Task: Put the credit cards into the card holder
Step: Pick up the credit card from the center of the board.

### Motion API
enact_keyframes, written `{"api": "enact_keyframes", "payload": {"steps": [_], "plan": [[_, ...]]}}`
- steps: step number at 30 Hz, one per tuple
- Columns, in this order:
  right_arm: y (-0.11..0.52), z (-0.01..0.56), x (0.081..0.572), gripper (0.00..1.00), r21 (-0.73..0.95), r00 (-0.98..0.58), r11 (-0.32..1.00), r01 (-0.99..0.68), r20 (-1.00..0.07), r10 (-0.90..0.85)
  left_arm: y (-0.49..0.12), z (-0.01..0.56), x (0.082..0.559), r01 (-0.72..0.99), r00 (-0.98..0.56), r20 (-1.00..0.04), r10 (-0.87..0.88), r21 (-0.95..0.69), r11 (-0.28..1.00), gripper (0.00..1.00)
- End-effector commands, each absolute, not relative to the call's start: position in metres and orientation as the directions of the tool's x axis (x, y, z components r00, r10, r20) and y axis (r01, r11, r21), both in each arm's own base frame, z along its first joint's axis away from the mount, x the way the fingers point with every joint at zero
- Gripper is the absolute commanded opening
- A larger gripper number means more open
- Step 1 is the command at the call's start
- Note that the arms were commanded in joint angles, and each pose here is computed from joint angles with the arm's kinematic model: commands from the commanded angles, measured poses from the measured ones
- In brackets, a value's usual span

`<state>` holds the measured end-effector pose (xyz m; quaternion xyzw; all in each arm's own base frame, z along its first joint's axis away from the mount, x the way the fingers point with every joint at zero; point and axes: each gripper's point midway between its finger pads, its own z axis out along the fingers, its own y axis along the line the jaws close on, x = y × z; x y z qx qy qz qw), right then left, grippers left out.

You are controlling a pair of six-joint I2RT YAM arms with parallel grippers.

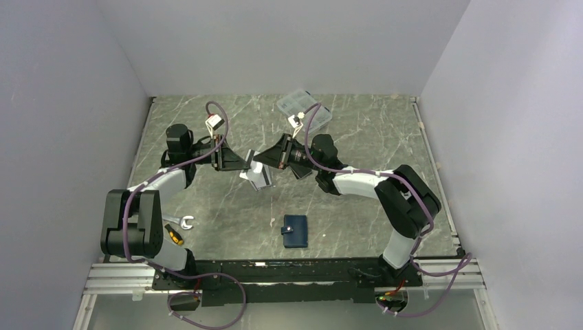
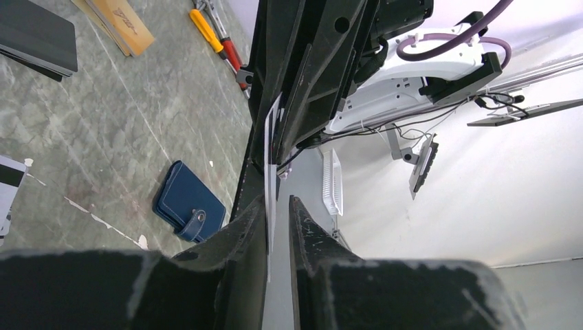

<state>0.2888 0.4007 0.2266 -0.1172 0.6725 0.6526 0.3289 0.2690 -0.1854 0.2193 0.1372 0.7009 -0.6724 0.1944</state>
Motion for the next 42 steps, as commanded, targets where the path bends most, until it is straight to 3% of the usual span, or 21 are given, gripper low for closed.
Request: {"api": "enact_keyframes", "payload": {"steps": [1,9,17,23,29,42], "plan": [[0.398,0.228,0.276,0.15,0.789,-0.757,0.09,-0.608,-0.61,0.236,-0.181,0.234,0.268,0.534,-0.843,-0.535,-0.056,-0.845,0.043,0.2],[0.4,0.233,0.259,0.17,0.809,-0.797,-0.032,-0.586,-0.57,0.199,-0.178,0.232,0.271,0.531,-0.843,-0.534,-0.065,-0.846,0.052,0.1],[0.404,0.234,0.255,0.12,0.806,-0.8,-0.044,-0.59,-0.576,0.168,-0.178,0.234,0.27,0.541,-0.837,-0.544,-0.063,-0.839,0.058,0.11],[0.4,0.228,0.253,0.02,0.805,-0.795,-0.003,-0.594,-0.586,0.159,-0.178,0.234,0.27,0.546,-0.833,-0.549,-0.062,-0.835,0.061,0.18],[0.392,0.232,0.263,0.0,0.792,-0.77,0.055,-0.608,-0.605,0.2,-0.178,0.234,0.267,0.559,-0.824,-0.564,-0.061,-0.825,0.083,0.41],[0.384,0.243,0.281,0.0,0.789,-0.748,0.101,-0.606,-0.608,0.264,-0.186,0.244,0.247,0.617,-0.787,-0.617,-0.002,-0.787,0.024,0.36]]}}
